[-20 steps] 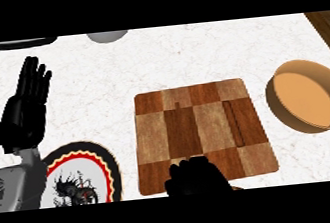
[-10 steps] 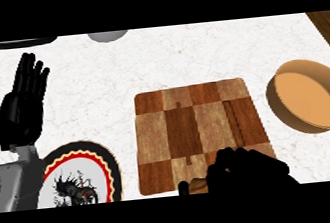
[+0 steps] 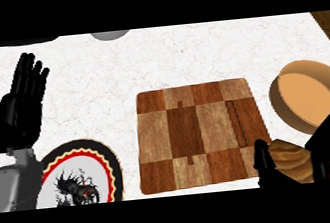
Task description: Pick the croissant from the cutting board and place it in the pot
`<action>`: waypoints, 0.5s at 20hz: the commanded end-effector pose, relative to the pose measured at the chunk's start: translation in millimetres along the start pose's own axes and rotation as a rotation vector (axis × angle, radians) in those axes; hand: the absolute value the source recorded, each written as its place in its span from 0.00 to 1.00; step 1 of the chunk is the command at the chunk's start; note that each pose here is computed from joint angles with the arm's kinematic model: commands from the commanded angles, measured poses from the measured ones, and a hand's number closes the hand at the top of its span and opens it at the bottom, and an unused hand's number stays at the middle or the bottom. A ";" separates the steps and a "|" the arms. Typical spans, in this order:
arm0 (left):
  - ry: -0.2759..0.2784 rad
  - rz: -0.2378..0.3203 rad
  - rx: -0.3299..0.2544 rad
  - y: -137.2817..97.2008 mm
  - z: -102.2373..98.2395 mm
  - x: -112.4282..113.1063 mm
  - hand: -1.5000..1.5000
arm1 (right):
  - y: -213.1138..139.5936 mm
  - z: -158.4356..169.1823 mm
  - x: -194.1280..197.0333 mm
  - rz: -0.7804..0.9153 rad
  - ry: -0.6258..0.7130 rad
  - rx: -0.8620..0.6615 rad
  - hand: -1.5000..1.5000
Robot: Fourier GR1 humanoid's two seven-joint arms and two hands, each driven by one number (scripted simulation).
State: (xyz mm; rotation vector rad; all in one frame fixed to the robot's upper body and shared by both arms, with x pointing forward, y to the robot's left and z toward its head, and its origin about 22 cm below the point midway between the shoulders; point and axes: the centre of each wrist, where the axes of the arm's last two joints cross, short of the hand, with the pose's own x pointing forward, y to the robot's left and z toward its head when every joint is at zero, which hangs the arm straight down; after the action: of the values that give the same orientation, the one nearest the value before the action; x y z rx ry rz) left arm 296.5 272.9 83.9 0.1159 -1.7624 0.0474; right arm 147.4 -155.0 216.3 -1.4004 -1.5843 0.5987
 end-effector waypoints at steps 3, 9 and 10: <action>-0.003 0.000 -0.004 -15.7 -6.5 6.4 0.50 | -27.9 -22.4 -55.5 0.018 0.017 0.022 1.00; 0.003 0.011 0.014 -2.1 -5.0 -3.1 0.50 | -1.1 -52.5 -119.3 -0.048 0.090 -0.001 1.00; -0.002 -0.003 0.007 -2.5 4.7 -12.0 0.50 | -8.5 -62.0 -131.7 -0.036 0.079 0.003 1.00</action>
State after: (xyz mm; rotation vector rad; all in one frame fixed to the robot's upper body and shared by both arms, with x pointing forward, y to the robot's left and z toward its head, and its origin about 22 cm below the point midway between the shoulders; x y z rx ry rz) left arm 296.6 270.6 77.1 0.1185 -1.7641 0.0583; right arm 187.2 -252.1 211.6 -1.4449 -1.4623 0.5707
